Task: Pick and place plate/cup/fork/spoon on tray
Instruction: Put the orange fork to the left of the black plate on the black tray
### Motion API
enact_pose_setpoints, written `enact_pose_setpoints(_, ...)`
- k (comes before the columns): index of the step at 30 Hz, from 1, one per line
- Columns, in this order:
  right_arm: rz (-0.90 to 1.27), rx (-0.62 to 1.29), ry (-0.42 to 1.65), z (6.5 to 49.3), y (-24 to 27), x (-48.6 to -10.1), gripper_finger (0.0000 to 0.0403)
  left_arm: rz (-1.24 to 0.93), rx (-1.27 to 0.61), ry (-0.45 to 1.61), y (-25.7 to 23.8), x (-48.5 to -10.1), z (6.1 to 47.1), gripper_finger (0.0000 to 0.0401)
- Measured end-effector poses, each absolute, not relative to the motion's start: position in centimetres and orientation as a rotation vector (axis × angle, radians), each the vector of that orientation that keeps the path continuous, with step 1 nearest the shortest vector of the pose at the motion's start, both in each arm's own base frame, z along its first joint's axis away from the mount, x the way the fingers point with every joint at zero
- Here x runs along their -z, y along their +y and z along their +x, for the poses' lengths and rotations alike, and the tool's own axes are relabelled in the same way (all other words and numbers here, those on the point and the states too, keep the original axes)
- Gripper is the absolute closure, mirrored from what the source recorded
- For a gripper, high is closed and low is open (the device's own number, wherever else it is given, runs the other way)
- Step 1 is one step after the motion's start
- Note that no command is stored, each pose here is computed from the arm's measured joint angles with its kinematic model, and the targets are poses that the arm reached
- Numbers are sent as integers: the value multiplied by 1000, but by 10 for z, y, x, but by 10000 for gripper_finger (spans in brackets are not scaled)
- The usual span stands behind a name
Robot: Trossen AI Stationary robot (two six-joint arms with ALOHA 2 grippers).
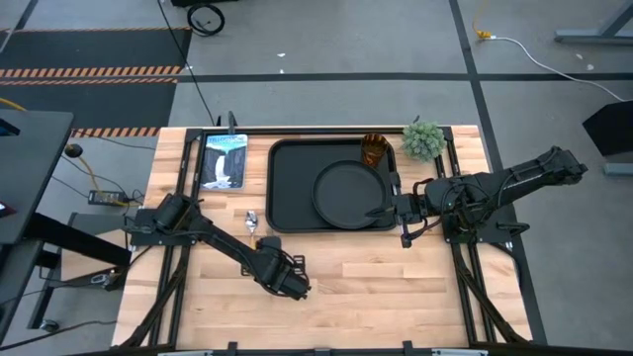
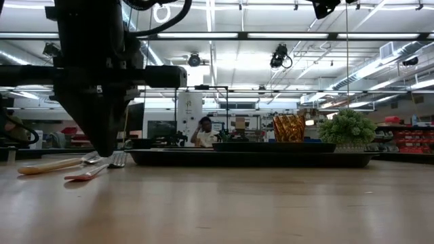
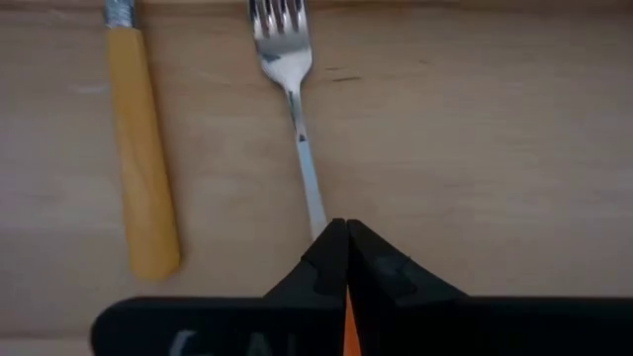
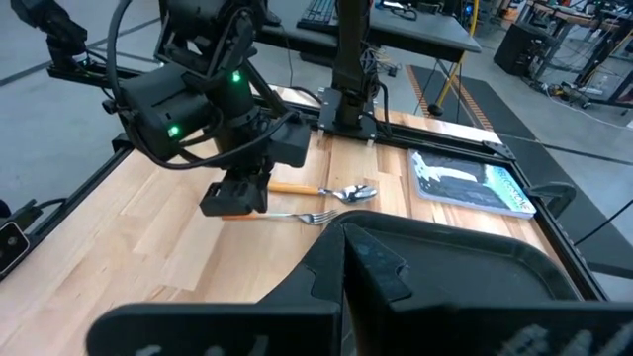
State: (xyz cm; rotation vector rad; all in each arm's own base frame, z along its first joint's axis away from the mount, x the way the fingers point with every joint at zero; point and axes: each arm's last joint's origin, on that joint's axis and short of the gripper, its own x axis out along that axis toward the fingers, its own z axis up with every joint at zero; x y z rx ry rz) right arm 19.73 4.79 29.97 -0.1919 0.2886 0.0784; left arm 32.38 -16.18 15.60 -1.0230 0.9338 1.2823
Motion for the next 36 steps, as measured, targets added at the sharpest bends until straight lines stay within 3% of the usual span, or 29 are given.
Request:
enact_pose_setpoints(27, -185, -77, 289, 197, 48, -300, 394, -919, -1310, 903, -161, -190, 328, 393)
enact_pose_setpoints(36, -278, -78, 288, 198, 45, -300, 394, -1001, -1402, 816, -162, -184, 323, 336)
